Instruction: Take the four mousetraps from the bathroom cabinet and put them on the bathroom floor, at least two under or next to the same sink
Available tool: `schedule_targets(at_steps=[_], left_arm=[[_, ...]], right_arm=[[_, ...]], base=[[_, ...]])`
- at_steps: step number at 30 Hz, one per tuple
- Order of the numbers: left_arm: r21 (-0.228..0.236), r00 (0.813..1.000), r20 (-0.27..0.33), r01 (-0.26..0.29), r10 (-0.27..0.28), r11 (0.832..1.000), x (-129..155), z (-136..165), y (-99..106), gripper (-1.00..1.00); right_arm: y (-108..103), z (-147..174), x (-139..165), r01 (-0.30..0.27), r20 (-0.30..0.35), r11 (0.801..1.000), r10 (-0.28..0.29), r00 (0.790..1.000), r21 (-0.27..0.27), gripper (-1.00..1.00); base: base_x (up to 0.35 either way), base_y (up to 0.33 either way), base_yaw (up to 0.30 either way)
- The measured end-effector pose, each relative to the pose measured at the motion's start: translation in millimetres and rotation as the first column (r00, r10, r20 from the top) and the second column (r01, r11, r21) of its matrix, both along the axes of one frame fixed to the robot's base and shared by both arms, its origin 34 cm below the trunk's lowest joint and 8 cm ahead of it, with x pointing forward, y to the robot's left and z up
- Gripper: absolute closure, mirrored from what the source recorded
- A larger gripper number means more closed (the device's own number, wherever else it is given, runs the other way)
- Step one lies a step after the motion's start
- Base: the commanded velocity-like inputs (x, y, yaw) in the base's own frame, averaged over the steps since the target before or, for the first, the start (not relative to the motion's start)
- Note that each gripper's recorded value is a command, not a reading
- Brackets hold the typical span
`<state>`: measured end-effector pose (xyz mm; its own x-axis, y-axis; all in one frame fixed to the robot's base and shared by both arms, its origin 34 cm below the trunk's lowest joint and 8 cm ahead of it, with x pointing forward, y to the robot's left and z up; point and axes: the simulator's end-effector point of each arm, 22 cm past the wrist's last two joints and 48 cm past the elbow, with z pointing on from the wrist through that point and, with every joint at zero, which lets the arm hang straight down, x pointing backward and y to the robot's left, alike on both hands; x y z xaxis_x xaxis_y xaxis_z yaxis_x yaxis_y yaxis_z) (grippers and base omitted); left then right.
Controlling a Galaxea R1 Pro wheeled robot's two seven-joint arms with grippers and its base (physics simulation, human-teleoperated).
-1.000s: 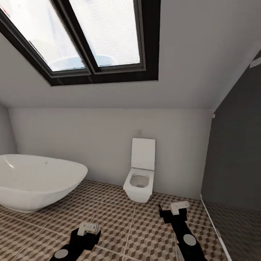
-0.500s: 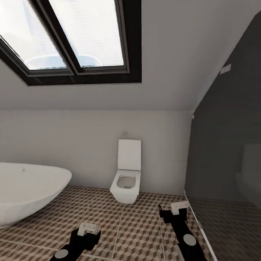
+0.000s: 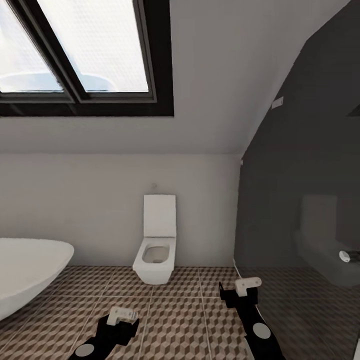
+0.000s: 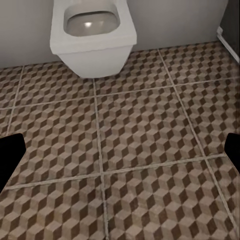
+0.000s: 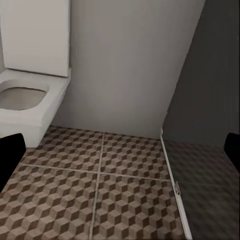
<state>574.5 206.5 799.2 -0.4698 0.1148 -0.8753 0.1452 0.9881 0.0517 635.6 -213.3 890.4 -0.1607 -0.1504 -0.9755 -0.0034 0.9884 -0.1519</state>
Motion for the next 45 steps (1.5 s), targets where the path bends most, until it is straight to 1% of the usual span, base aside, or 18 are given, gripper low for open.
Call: schedule_targets(at_steps=[45], left_arm=[[0.000,0.999,0.038,0.000,0.000,1.000,1,17,0,-1.00]], right_arm=[[0,19,-3,0.000,0.038,1.000,0.000,0.999,0.000,-1.00]], base=[[0.000,0.000,-0.268]])
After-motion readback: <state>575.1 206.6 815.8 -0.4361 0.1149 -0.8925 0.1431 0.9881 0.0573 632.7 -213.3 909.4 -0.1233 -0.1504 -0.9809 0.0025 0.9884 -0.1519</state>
